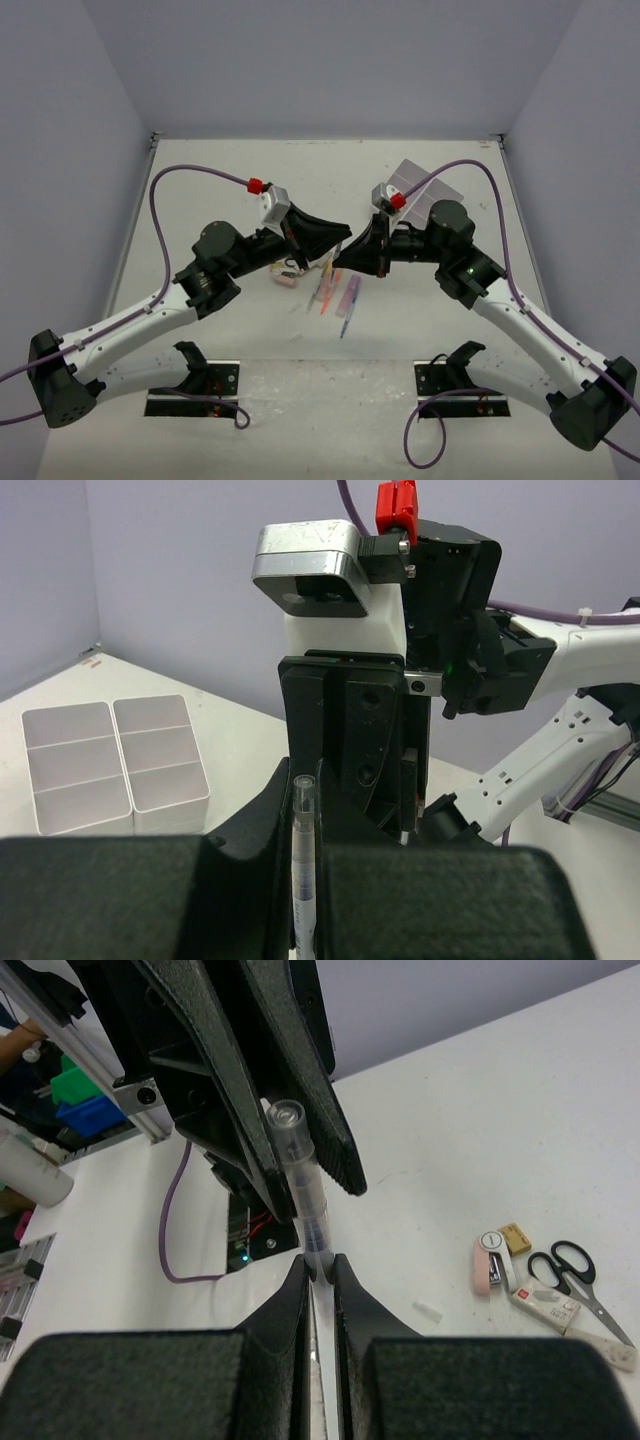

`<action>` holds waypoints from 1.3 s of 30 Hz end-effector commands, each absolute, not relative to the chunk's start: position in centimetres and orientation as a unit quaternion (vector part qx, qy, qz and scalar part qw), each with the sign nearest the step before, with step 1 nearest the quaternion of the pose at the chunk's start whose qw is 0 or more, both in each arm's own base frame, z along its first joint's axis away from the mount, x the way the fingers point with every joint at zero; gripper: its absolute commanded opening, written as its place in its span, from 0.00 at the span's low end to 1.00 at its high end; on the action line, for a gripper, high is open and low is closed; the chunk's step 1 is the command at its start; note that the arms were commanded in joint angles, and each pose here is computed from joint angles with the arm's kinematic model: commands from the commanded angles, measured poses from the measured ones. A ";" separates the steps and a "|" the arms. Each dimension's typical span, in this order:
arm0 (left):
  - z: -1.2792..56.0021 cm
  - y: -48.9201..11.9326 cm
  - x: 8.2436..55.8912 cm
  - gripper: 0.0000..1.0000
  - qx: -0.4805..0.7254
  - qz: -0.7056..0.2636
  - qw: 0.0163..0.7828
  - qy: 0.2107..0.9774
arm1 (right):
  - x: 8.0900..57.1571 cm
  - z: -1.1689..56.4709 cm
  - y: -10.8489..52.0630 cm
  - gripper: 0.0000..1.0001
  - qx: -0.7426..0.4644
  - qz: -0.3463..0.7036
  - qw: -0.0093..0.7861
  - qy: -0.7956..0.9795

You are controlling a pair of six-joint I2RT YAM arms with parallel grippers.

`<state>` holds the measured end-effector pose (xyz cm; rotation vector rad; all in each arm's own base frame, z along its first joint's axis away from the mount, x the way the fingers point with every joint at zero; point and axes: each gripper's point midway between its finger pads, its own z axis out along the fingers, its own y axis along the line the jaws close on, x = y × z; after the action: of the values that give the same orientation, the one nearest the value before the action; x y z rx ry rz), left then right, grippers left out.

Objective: Sort the stationery into containers
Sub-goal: Place the pen in the storage box.

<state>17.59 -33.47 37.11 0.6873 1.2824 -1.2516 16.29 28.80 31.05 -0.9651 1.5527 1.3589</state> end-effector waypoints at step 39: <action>29.2 -12.8 21.1 1.00 -0.008 -0.165 0.610 0.775 | 34.7 30.6 23.8 0.00 -0.209 0.264 0.647 0.684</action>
<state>22.49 -13.83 33.82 -0.0888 1.6887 -0.4300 30.38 26.45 26.52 -0.5856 1.6698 0.7974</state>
